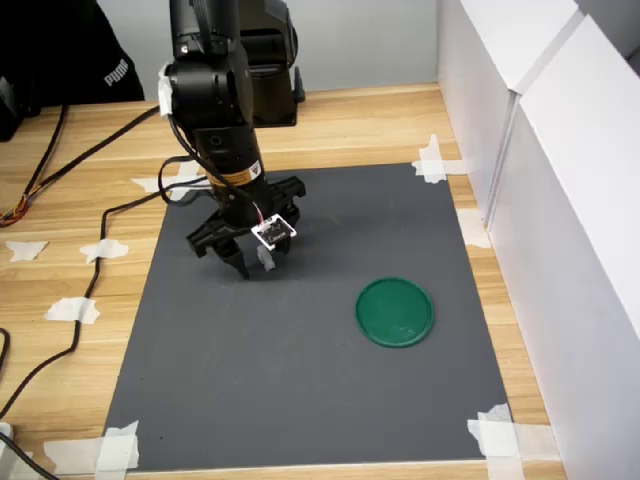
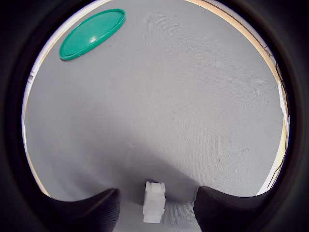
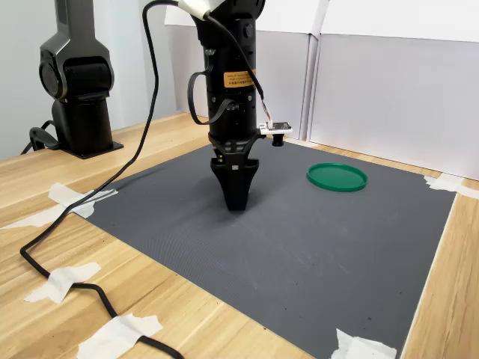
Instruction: Grasp a white terminal and put it on the green lid.
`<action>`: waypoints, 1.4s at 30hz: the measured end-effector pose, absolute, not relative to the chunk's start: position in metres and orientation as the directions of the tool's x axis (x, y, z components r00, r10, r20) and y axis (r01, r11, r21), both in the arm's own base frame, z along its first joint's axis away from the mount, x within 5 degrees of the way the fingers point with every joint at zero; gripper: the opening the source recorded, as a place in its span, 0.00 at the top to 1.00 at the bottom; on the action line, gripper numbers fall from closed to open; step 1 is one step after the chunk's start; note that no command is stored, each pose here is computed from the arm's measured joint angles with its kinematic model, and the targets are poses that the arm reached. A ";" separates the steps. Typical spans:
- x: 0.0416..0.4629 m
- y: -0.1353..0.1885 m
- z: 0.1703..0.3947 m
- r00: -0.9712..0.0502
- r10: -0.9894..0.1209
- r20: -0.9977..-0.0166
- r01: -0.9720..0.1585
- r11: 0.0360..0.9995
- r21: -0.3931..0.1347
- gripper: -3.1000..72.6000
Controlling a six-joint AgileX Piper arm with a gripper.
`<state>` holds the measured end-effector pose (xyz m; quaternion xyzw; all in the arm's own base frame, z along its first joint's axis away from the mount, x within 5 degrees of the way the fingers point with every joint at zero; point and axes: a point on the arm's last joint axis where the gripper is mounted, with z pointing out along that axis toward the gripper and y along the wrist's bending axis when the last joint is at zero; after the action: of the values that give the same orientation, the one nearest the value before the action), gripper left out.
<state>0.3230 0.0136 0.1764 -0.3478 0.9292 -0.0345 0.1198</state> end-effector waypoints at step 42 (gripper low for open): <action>0.300 0.097 0.299 -0.542 -0.777 -0.320 -0.784 0.605 -0.140 0.84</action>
<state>0.3003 0.0974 0.2989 -0.4443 0.8781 0.0100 0.1773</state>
